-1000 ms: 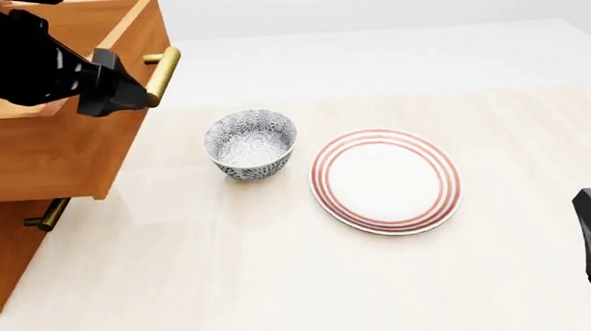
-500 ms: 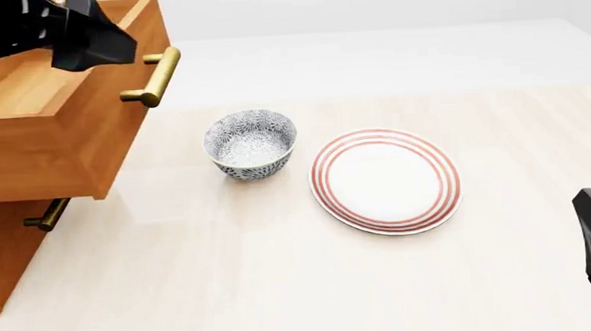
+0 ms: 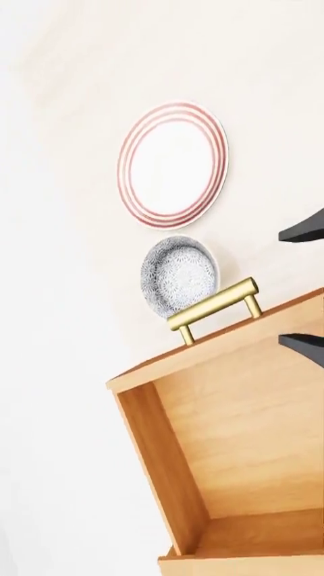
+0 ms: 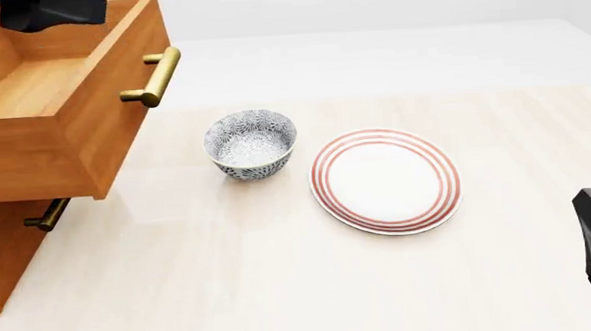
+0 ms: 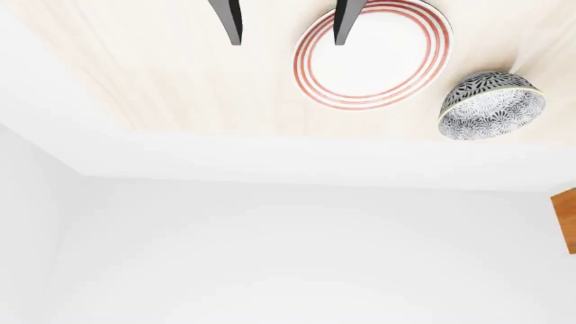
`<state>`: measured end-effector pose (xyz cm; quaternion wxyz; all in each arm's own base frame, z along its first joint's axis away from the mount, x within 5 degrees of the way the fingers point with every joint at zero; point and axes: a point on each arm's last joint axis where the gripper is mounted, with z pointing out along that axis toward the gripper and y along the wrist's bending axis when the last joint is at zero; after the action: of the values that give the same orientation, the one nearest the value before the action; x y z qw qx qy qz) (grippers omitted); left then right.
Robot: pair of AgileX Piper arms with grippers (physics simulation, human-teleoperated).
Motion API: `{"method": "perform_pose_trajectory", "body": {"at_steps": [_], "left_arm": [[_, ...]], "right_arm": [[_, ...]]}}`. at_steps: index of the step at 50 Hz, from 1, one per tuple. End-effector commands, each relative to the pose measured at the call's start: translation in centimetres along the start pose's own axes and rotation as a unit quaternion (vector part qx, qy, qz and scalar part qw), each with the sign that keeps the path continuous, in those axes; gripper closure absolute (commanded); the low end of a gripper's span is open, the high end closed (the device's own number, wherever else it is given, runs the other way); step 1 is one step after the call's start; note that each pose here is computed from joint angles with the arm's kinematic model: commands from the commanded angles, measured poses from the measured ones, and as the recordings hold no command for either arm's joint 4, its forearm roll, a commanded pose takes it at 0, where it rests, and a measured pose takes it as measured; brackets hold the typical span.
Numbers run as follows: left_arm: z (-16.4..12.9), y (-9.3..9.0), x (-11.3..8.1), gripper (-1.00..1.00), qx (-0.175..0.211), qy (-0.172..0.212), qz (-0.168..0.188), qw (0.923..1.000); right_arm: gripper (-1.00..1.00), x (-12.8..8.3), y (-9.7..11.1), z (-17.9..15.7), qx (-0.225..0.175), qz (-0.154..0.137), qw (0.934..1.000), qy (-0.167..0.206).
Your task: Open the top drawer of the cabinet.
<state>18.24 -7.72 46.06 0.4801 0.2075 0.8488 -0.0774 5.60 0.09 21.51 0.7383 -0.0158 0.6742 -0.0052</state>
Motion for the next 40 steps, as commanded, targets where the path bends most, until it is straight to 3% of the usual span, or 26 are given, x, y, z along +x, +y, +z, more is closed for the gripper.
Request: {"method": "perform_pose_trajectory", "body": {"at_steps": [1, 10, 40], "left_arm": [[-1.7, 0.2, -0.3, -1.00, -0.005, -0.023, -0.002, 0.9997], [-4.5, 0.7, -0.4, -1.00, -0.024, -0.063, -0.016, 0.9976], [-9.3, 1.1, -0.4, -1.00, -0.049, -0.114, -0.022, 0.9920]], "right_arm": [[-1.00, 0.0, 0.0, 0.0, 0.000, 0.000, 1.0000, 0.000], [-1.00, 0.0, 0.0, 0.0, 0.000, 0.000, 1.0000, 0.000], [-1.00, 0.0, 0.0, 0.0, 0.000, 0.000, 1.0000, 0.000]]}}
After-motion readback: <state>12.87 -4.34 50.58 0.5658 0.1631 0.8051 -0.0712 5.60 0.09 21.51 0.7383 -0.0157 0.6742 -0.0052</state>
